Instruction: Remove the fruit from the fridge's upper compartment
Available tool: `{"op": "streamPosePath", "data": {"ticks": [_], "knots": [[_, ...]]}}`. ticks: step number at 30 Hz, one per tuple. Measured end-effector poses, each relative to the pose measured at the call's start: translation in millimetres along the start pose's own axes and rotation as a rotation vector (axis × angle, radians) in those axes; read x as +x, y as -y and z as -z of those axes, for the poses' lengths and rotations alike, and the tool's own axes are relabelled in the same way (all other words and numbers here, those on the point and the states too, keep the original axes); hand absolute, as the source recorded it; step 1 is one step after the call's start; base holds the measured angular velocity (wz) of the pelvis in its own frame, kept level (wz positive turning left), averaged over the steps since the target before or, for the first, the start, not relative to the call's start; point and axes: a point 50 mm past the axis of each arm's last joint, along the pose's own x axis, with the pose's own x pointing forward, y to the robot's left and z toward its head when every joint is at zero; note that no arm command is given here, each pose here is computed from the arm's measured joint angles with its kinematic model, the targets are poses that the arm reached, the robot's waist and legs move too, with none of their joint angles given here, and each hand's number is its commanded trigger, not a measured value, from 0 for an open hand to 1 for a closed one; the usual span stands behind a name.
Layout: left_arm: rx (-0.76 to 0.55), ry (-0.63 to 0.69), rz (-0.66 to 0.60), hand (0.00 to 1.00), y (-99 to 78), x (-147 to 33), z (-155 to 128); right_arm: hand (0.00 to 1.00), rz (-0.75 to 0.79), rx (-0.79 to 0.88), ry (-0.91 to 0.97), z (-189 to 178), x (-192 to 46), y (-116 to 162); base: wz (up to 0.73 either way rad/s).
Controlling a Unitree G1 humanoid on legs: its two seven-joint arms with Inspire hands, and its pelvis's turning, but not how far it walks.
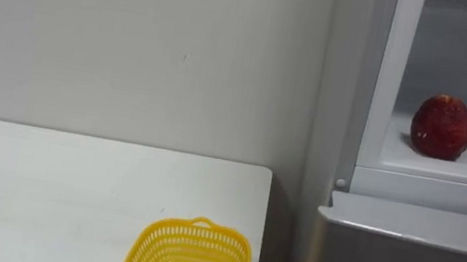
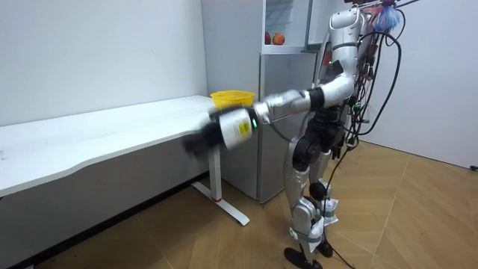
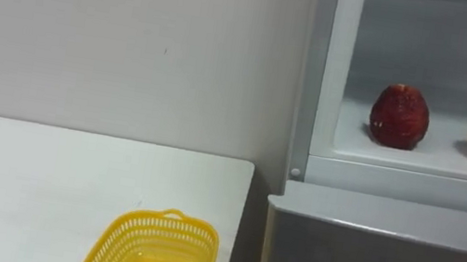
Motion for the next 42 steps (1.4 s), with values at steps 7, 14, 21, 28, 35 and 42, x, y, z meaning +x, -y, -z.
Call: {"op": "streamPosePath", "data": {"ticks": [7, 14, 21, 28, 35, 42], "knots": [[0.234, -0.387, 0.009, 0.00, -27.8, -16.7, 93, 0.00, -0.024, -0.024, 0.004, -4, 0, -3, 0.06], [0.582, -0.573, 0.156, 0.00, -53.9, -38.4, 132, 0.00, -0.048, -0.032, 0.002, -4, 0, -8, -0.02], [1.240, -0.574, 0.478, 0.00, -31.4, -44.5, 147, 0.00, -0.071, -0.113, 0.011, -10, 1, -13, -0.03], [1.396, -0.523, 0.548, 0.00, -18.2, -39.8, 144, 0.00, -0.093, -0.146, 0.006, -13, 1, -24, -0.16], [1.513, -0.589, 0.560, 0.00, -28.6, -44.0, 150, 0.00, -0.107, -0.140, 0.002, -16, 0, -29, -0.06], [1.557, -0.716, 0.539, 0.00, -50.2, -51.1, 155, 0.00, -0.119, -0.122, -0.043, -9, 1, -31, -0.02]]}}
